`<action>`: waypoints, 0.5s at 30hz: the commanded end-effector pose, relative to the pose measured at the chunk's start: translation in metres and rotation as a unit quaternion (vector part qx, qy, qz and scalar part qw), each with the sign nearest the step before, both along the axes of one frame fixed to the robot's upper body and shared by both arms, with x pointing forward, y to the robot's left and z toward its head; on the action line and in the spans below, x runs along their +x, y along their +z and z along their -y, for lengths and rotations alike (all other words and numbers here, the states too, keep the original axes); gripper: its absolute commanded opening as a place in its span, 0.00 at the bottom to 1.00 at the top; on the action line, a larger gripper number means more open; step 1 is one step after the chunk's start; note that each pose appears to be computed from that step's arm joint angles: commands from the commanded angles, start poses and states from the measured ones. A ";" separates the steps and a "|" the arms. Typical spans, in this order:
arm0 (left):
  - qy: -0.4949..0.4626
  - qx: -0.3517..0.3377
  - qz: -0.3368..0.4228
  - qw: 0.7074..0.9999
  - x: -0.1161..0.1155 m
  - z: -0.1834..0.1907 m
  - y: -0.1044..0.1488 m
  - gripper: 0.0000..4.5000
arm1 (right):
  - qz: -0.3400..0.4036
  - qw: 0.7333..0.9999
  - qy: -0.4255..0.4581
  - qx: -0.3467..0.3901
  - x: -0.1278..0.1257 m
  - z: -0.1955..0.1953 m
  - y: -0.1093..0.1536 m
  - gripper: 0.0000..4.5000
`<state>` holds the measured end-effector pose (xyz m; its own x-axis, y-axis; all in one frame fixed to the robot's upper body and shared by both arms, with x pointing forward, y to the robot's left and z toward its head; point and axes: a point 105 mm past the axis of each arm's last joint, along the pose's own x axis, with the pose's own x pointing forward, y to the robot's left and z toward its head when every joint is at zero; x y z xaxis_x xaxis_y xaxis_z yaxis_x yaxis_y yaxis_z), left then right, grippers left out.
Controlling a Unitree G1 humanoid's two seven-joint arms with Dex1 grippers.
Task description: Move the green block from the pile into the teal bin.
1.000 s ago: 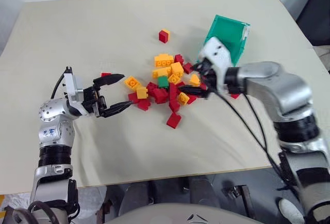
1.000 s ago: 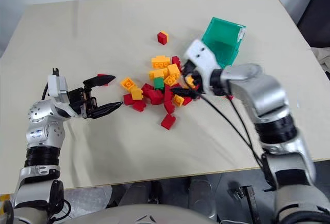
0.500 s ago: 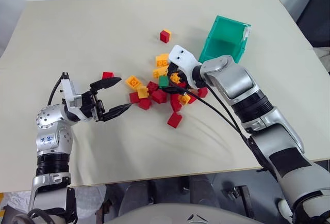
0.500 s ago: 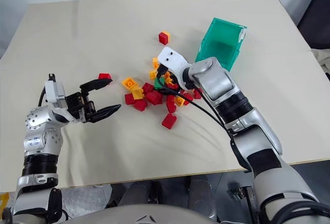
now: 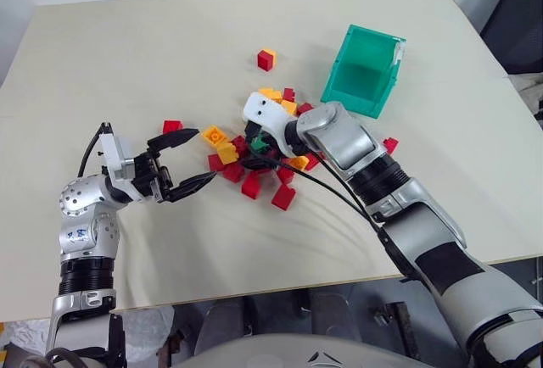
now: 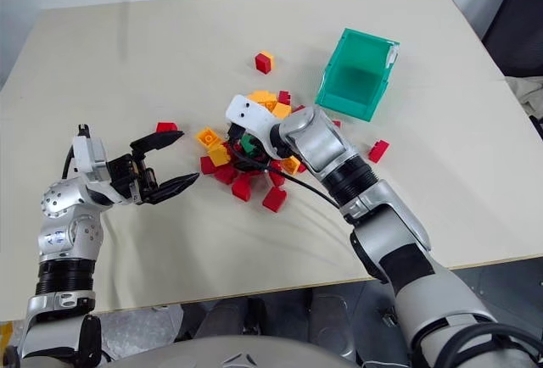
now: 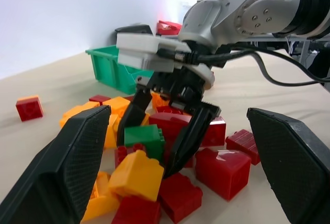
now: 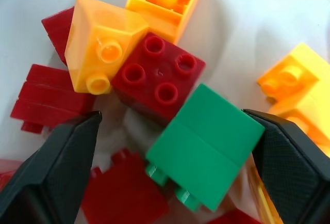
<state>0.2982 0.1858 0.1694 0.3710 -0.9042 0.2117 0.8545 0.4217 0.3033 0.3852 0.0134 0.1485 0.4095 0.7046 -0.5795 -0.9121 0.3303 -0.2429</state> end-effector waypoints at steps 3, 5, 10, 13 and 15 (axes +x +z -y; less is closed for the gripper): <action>-0.006 -0.007 0.015 1.000 -0.005 0.002 0.008 1.00 | 0.022 0.999 -0.011 0.031 -0.004 0.014 0.020 0.57; -0.009 -0.005 0.015 1.000 -0.005 0.005 0.008 1.00 | 0.028 0.998 -0.014 0.051 -0.010 0.021 0.031 0.52; -0.017 0.001 0.016 1.000 0.001 0.025 0.012 1.00 | 0.084 0.987 -0.047 0.128 -0.022 0.051 0.077 0.52; -0.002 0.007 0.016 1.000 0.011 0.040 0.016 1.00 | 0.132 0.975 -0.101 0.146 -0.014 0.079 0.099 0.52; 0.019 0.019 0.010 1.000 0.021 0.053 0.016 1.00 | 0.174 0.959 -0.163 0.152 -0.003 0.107 0.114 0.52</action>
